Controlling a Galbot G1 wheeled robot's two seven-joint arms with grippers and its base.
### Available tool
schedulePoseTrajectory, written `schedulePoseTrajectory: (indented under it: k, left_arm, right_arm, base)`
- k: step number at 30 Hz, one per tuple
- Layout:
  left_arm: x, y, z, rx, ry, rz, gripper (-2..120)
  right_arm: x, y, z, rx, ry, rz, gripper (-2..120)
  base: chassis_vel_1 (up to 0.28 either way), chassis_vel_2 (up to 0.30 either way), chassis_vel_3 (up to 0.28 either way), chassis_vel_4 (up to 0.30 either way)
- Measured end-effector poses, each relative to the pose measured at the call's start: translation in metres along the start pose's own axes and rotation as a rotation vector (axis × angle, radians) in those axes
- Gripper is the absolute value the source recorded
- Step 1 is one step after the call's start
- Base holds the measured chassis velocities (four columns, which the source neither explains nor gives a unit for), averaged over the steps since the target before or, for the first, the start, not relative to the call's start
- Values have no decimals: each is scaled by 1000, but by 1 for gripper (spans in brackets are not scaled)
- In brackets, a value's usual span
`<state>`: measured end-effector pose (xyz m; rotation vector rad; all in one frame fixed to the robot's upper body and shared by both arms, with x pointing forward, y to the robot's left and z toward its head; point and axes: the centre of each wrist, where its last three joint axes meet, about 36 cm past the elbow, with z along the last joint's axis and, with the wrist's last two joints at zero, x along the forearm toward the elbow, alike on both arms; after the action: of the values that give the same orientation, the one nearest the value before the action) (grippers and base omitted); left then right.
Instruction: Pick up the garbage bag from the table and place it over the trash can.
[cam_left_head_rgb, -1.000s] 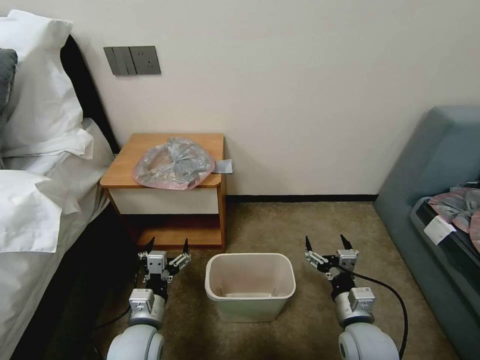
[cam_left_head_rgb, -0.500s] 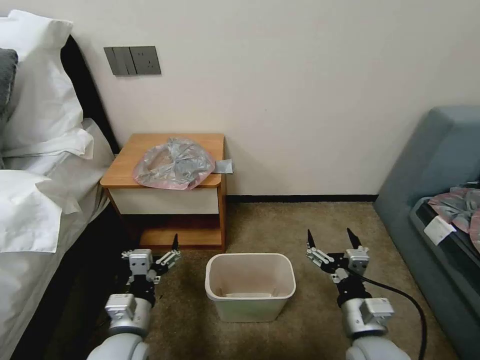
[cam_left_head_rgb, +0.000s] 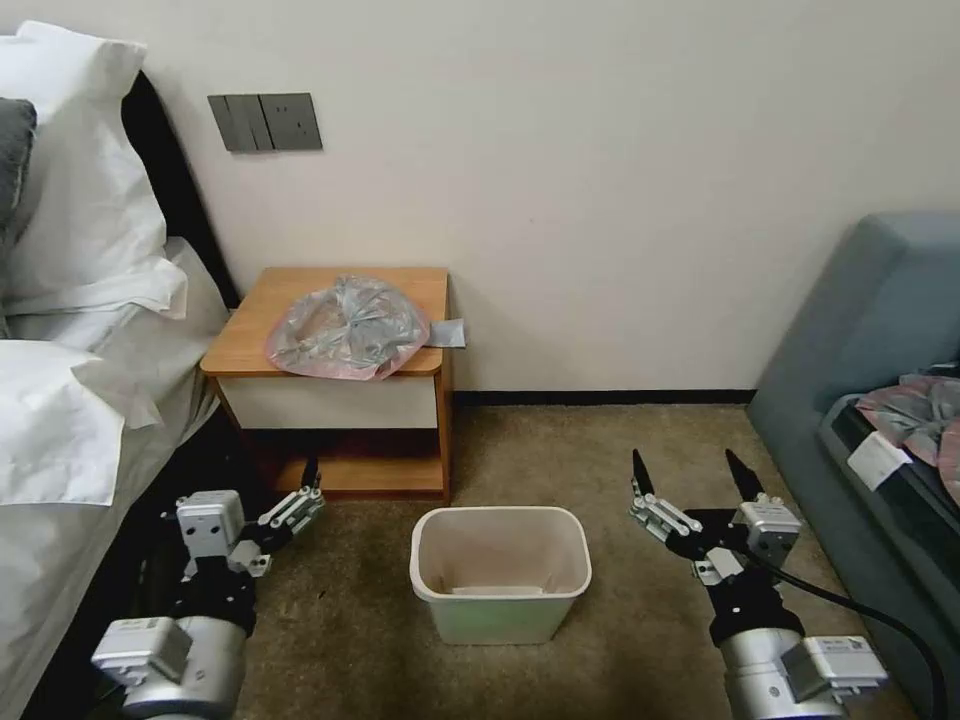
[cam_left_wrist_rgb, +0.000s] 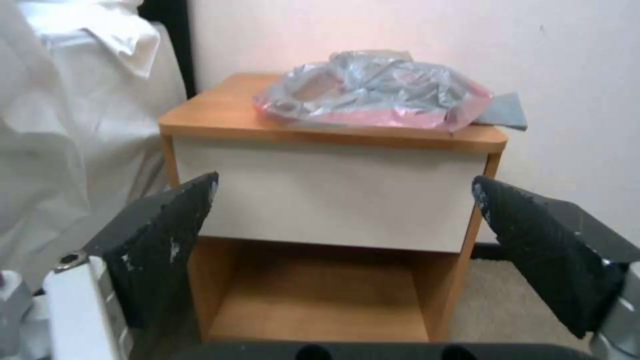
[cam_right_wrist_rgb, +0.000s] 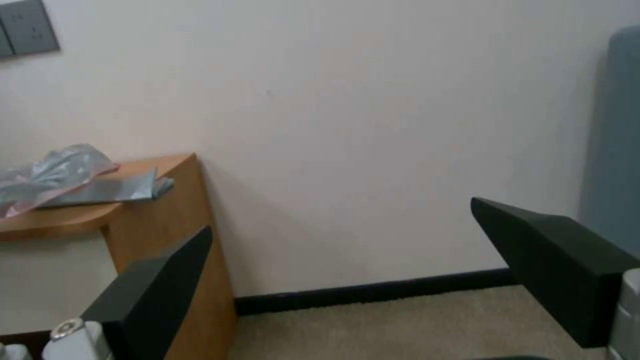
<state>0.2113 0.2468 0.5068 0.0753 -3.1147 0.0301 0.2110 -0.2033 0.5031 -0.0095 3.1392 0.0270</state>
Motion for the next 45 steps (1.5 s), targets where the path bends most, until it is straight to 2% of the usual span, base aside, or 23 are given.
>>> schedulePoseTrajectory:
  k: [6, 11, 14, 20, 23, 26, 31, 35, 36, 39, 40, 42, 45]
  left_arm:
    - [1, 1, 0, -1, 8, 1, 100]
    - [2, 6, 1, -20, 33, 19, 100]
    - [2, 8, 2, -23, 38, 21, 100]
    - [1, 10, 1, -13, 42, 26, 100]
    - [-2, 13, -2, 7, 42, 35, 100]
    - [-3, 14, -2, 15, 42, 38, 100]
    - [-4, 14, -2, 18, 44, 40, 100]
    - [-6, 15, -4, 26, 44, 52, 100]
    - [-6, 15, -4, 26, 44, 52, 100]
    - [-7, 16, -4, 33, 46, 58, 100]
    - [-7, 16, -4, 33, 46, 58, 100]
    - [-7, 16, -4, 35, 47, 59, 100]
    - [-7, 16, -4, 36, 48, 58, 100]
  right_arm:
    - [-5, -1, -2, -23, -10, 17, 100]
    - [-14, -4, 0, -98, -28, -16, 100]
    - [-27, -6, 9, -192, -16, -63, 100]
    - [-46, -9, 19, -256, -4, -89, 100]
    - [-60, -10, 24, -270, -14, -88, 100]
    - [-94, -8, 33, -339, -3, -110, 100]
    - [-125, -5, 44, -406, 26, -134, 100]
    - [-169, 4, 52, -523, 49, -207, 100]
    - [-169, 4, 52, -523, 49, -207, 100]
    - [-200, 12, 50, -648, 58, -275, 100]
    - [-200, 12, 50, -648, 58, -275, 100]
    - [-227, 21, 54, -787, 99, -334, 100]
    - [-255, 27, 66, -889, 160, -368, 100]
  base:
    - [0, 0, 0, 0]
    - [0, 0, 0, 0]
    - [0, 0, 0, 0]
    - [0, 0, 0, 0]
    - [0, 0, 0, 0]
    - [0, 0, 0, 0]
    - [0, 0, 0, 0]
    - [0, 0, 0, 0]
    - [0, 0, 0, 0]
    - [0, 0, 0, 0]
    - [0, 0, 0, 0]
    - [0, 0, 0, 0]
    - [0, 0, 0, 0]
